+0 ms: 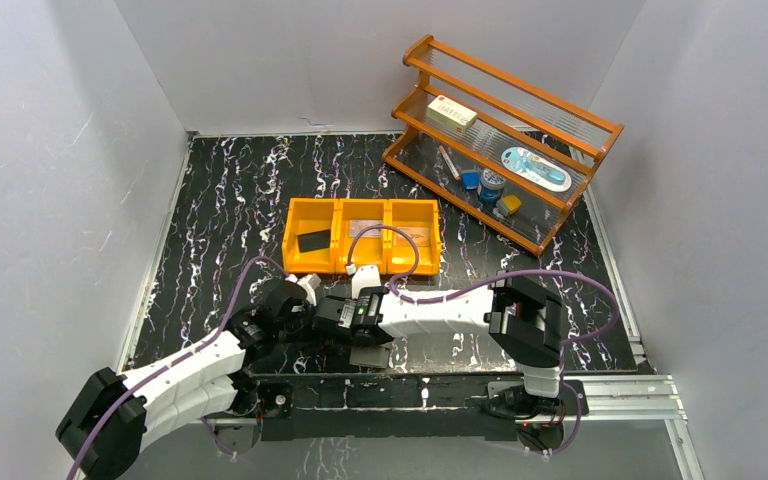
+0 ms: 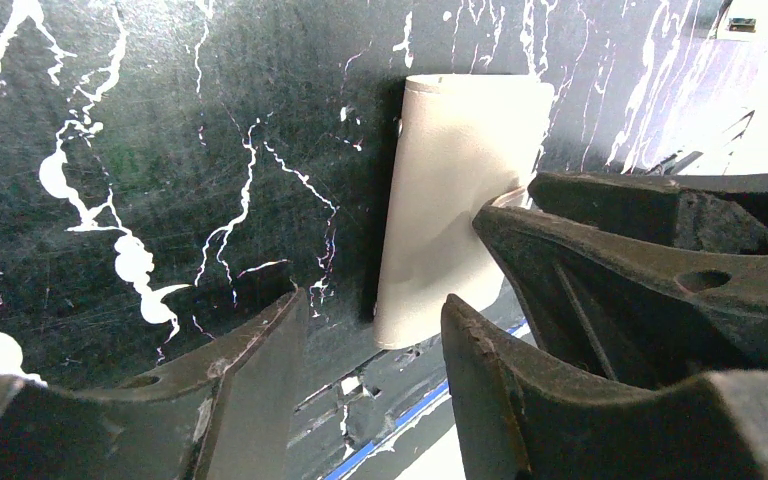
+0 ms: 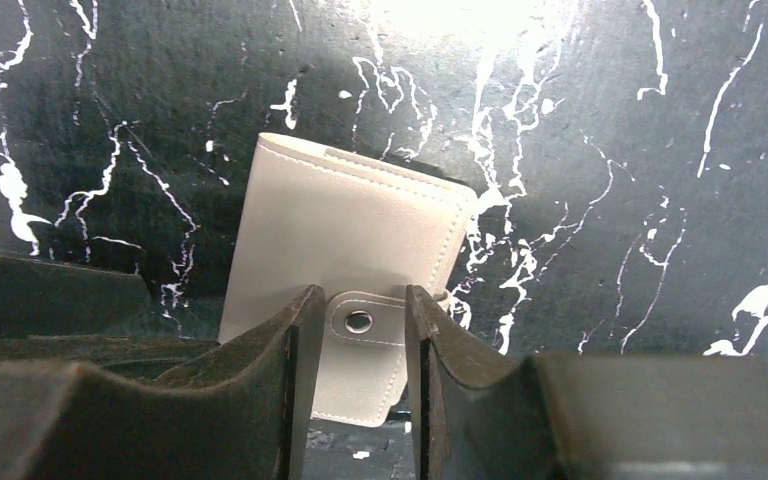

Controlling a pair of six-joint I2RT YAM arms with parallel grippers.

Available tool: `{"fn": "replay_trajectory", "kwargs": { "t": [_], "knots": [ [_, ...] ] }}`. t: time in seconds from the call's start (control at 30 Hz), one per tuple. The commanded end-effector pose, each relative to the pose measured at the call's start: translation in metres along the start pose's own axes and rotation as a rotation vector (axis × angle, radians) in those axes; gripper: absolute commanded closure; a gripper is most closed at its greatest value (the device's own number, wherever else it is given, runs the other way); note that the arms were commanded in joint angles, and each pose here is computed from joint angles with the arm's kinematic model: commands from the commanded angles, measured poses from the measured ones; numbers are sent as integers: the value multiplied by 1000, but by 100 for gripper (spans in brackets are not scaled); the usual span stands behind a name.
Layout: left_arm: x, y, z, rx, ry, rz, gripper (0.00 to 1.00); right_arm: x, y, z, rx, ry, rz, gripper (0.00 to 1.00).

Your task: Take the credit cards out of the card holder

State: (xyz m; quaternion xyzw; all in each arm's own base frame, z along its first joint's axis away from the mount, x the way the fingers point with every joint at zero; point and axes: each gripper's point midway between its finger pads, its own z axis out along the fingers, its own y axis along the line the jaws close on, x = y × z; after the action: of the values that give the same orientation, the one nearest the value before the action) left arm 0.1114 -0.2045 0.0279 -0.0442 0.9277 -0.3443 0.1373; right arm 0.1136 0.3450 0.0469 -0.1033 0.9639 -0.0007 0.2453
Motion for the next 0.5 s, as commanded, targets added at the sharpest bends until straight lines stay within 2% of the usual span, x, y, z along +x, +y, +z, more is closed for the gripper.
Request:
{"fn": "replay_trajectory", "kwargs": {
  "t": [0.0, 0.17, 0.37, 0.47],
  "knots": [
    [13, 22, 0, -78, 42, 1, 49, -7, -5, -7, 27, -31, 1, 55],
    [13, 22, 1, -83, 45, 1, 49, 9, 2, 3, 2, 25, -18, 55],
    [11, 18, 0, -71, 44, 9, 49, 20, -10, 7, 68, 46, -15, 56],
    [12, 17, 0, -68, 52, 15, 49, 23, -13, 8, 70, 45, -12, 65]
  ]
}}
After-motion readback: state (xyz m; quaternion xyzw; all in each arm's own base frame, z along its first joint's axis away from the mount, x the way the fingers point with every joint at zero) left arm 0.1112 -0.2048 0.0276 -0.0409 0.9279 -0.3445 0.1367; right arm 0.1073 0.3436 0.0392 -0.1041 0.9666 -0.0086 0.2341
